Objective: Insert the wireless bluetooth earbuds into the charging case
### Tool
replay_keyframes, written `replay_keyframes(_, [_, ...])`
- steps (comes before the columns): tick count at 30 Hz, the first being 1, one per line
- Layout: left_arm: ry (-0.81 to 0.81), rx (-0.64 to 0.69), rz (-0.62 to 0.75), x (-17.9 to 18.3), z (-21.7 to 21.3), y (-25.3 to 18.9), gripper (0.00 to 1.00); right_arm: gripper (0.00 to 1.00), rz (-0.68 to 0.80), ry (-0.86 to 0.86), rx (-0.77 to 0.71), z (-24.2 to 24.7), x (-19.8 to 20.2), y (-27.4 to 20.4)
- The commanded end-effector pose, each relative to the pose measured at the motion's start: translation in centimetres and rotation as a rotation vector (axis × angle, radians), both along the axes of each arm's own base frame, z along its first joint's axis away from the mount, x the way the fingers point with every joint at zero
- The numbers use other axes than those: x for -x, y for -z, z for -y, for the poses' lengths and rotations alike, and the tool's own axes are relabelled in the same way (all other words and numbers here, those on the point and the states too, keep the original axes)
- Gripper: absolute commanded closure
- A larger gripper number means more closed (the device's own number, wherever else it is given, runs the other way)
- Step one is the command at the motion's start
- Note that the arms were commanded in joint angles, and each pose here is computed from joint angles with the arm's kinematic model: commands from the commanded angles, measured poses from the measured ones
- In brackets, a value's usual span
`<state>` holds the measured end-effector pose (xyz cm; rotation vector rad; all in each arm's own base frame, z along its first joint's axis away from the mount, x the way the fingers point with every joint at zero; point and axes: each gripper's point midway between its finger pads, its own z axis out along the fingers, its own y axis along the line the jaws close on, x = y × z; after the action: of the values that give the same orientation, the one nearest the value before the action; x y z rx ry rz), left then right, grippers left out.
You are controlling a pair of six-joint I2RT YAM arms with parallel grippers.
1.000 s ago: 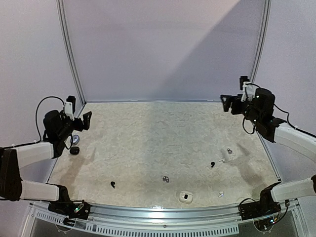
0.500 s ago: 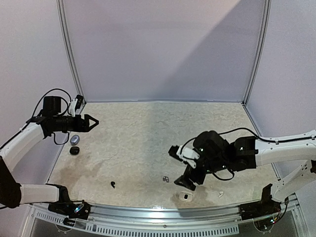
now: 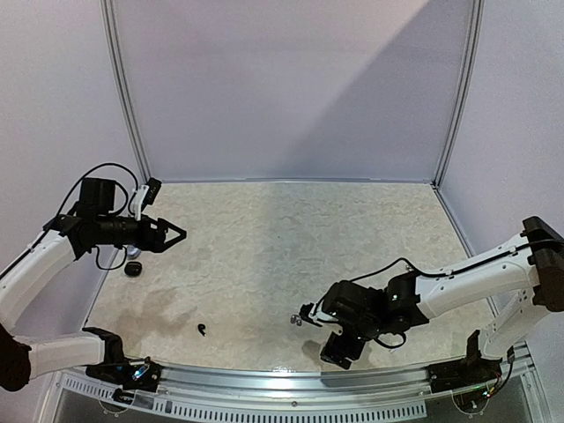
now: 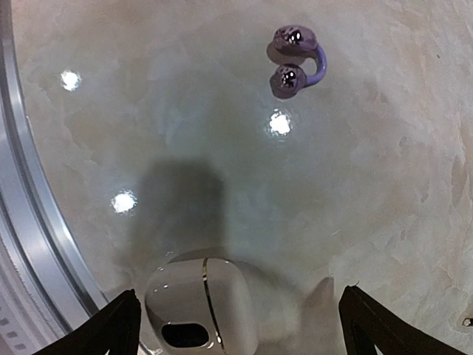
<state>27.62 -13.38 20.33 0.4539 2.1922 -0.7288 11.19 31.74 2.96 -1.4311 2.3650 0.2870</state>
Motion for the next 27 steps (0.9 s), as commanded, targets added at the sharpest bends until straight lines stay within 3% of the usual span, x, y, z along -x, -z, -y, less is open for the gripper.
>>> replay_keyframes(1, [0.025, -0.042, 0.019, 0.9, 0.0, 0.0, 0.10, 0.09, -0.013, 0.059, 0.073, 0.4, 0.3, 1.0])
replay_keyframes(9, [0.059, -0.066, 0.061, 1.2, 0.3, -0.7, 0.09, 0.24, -0.025, 0.086, 0.192, 1.9, 0.5, 2.3])
replay_keyframes(16, [0.056, -0.046, 0.067, 1.4, 0.8, -1.4, 0.13, 0.57, 0.059, 0.087, 0.105, 0.0, -1.0, -0.5])
replay_keyframes(21, [0.077, 0.043, 0.074, 2.0, 2.6, -3.8, 0.20, 0.63, 0.267, 0.061, -0.061, -3.7, -4.3, -7.7])
replay_keyframes(27, [0.174, 0.170, 0.105, 3.0, 6.3, -8.4, 0.24, 0.65, 0.603, -0.041, -0.390, -9.4, -7.3, -22.1])
